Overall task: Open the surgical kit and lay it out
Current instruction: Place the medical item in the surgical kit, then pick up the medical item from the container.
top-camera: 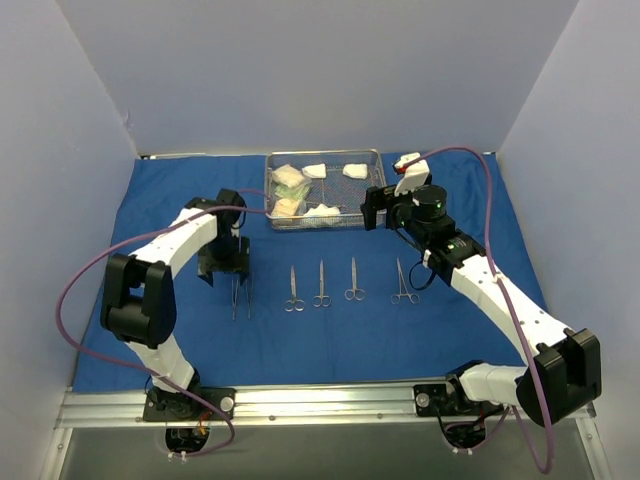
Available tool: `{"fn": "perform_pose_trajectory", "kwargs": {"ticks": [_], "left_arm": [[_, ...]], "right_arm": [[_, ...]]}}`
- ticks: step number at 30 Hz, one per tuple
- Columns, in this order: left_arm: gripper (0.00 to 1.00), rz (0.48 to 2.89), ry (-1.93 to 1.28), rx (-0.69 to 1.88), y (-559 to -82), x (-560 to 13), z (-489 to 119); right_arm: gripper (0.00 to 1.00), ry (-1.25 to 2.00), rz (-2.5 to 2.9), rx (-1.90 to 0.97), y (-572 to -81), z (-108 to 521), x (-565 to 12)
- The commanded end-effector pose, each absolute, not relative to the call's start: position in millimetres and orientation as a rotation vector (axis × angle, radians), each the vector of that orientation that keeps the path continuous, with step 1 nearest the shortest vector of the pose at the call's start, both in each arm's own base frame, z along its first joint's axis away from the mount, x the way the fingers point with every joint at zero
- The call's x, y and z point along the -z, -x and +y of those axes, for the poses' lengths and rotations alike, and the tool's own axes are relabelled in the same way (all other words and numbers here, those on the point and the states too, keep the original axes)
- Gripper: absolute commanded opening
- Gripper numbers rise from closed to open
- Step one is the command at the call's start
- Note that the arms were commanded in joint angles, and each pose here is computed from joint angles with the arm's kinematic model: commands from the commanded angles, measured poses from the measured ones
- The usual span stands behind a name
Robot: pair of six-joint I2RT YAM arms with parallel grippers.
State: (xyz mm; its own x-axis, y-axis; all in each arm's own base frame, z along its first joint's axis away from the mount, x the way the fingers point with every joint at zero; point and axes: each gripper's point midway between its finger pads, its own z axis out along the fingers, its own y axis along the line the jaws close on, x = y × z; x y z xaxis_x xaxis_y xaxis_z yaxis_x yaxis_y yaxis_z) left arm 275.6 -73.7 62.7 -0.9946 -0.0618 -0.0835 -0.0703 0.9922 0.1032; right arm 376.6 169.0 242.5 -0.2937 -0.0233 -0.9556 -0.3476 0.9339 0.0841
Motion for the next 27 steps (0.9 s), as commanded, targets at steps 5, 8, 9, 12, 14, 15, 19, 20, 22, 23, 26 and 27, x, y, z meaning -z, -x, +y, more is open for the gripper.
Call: {"fn": "perform_pose_trajectory", "kwargs": {"ticks": [5,8,9,12,14,15,19,20,22,23,26,27], "left_arm": [[0.94,2.727,0.143,-0.086,-300,-190,-69],[0.94,2.593,0.145,0.051,-307,-227,-80],[0.94,2.552,0.143,0.089,-310,-236,-84],[0.94,2.440,0.123,0.169,-311,-264,-89],[0.94,2.391,0.120,0.180,-308,-274,-86],[0.94,2.376,0.119,0.190,-309,-276,-87],[0.94,2.368,0.118,0.203,-306,-274,-84],[0.94,2.379,0.118,0.206,-305,-270,-84],[0.94,2.389,0.104,0.258,-306,-265,-90],[0.94,2.404,0.103,0.273,-308,-258,-92],[0.94,2.436,0.097,0.329,-308,-248,-100],[0.94,2.442,0.103,0.328,-309,-245,-100]], "right_arm": [[1.00,0.239,1.845,-0.228,-399,158,-254],[1.00,0.316,1.876,-0.184,-416,164,-246],[1.00,0.359,1.853,-0.199,-424,172,-258],[1.00,0.556,1.914,-0.171,-443,189,-228],[1.00,0.710,1.918,-0.188,-462,210,-214],[1.00,0.771,1.962,-0.199,-473,218,-186],[1.00,0.984,1.940,-0.278,-493,254,-155],[1.00,1.048,1.889,-0.274,-500,263,-160],[1.00,1.137,1.908,-0.265,-504,272,-129],[1.00,1.168,1.874,-0.249,-510,281,-132],[1.00,1.206,1.885,-0.255,-520,296,-109],[1.00,1.237,1.905,-0.269,-519,302,-90]]}}
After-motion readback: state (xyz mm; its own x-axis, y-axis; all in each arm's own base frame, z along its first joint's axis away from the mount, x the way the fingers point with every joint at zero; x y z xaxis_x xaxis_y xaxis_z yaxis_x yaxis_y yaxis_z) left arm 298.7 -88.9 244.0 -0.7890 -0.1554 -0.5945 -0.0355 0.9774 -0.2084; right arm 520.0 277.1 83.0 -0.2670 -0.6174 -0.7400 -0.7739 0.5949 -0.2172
